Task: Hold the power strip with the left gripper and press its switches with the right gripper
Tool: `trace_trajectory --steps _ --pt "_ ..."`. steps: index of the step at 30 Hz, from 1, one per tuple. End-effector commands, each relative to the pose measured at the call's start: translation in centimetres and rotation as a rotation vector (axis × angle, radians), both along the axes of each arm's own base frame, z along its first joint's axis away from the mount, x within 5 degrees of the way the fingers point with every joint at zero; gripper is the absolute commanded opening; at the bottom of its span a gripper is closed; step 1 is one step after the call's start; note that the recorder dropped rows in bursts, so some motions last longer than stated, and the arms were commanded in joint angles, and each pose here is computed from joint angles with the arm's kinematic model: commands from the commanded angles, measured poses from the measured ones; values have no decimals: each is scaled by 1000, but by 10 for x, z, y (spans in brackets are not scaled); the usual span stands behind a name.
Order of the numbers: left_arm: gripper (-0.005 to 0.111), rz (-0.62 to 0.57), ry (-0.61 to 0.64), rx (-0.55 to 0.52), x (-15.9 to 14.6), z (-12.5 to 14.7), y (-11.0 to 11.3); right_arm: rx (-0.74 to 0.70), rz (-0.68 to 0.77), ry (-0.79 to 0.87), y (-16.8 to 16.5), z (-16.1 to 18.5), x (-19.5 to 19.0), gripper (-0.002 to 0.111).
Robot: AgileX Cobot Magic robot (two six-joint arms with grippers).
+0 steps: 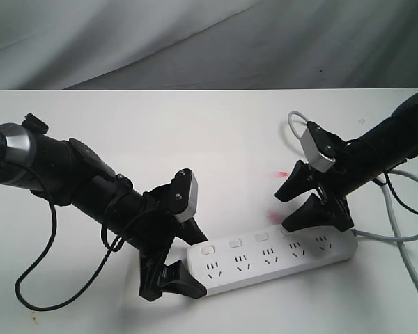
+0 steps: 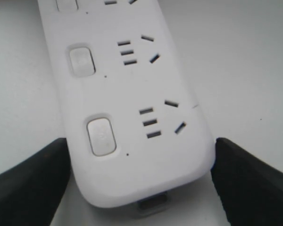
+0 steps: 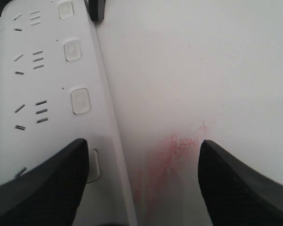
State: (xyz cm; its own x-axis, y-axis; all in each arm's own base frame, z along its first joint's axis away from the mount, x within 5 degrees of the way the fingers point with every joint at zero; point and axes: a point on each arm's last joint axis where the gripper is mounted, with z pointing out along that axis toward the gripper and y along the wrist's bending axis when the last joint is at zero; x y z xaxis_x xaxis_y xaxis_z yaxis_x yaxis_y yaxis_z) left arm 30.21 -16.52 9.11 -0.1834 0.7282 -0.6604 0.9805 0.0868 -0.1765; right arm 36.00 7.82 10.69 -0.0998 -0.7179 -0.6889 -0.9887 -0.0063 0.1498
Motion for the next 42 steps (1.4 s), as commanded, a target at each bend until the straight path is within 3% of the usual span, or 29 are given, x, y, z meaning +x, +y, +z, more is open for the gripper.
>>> trace_trajectory --steps 1,27,33,42 --pt "30 -4 -23 18 0 -1 1 -27 23 -23 5 -2 -1 61" --pt "30 -2 -22 18 0 -1 1 -169 -14 -72 -5 -19 -3 61" --pt "30 -2 -22 18 0 -1 1 16 -10 -62 7 -2 -5 61" --pt "30 -4 -23 18 0 -1 1 71 -25 -116 -5 37 -6 61"
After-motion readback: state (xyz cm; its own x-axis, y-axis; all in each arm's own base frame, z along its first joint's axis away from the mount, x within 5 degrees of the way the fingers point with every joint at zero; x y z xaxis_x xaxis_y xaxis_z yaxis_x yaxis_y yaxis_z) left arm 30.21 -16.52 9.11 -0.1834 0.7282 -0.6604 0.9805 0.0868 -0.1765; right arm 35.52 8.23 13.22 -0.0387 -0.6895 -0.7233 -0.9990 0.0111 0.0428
